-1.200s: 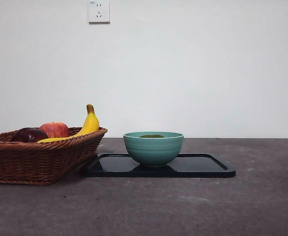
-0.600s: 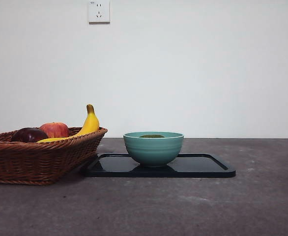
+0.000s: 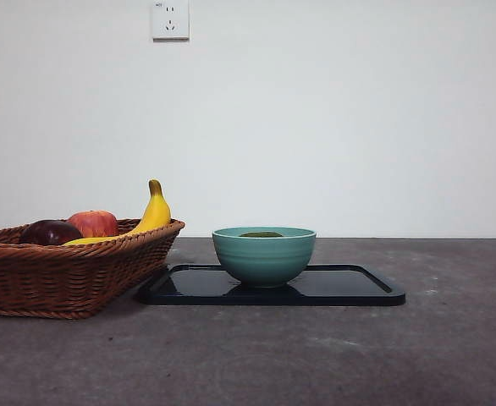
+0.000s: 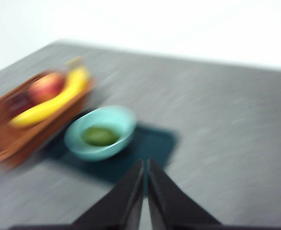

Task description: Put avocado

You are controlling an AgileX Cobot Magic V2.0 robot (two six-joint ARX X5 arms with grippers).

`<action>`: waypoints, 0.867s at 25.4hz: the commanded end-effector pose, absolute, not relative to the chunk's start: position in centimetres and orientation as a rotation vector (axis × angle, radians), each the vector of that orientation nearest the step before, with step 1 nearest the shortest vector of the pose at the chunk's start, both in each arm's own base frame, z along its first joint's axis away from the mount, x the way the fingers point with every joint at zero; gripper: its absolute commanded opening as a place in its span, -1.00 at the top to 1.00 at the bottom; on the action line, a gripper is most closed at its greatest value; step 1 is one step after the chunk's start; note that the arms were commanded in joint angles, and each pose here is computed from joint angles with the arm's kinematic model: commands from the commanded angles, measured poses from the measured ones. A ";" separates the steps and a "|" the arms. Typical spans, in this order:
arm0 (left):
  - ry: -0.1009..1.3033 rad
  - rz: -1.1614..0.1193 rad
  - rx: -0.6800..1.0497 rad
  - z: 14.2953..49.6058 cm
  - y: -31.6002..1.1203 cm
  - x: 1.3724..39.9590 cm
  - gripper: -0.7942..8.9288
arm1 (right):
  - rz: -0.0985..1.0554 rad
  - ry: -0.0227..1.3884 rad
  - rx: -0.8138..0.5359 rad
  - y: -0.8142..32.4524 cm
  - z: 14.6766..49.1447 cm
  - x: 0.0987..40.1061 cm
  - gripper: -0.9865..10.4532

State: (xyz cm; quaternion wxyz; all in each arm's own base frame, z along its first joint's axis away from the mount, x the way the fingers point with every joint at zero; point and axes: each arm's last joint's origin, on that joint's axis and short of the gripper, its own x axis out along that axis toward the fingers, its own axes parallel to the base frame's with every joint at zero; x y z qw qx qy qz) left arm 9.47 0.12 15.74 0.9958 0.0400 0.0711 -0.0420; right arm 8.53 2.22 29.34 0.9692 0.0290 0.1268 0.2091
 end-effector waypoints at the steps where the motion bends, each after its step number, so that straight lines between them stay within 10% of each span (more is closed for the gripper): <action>1: 0.170 -0.084 0.075 15.0 0.1 9.6 0.82 | 0.347 0.150 0.049 1.6 26.6 9.0 0.81; 22: 0.170 -0.084 0.075 15.0 0.1 9.6 0.82 | 0.138 0.032 0.043 0.7 16.3 9.7 0.81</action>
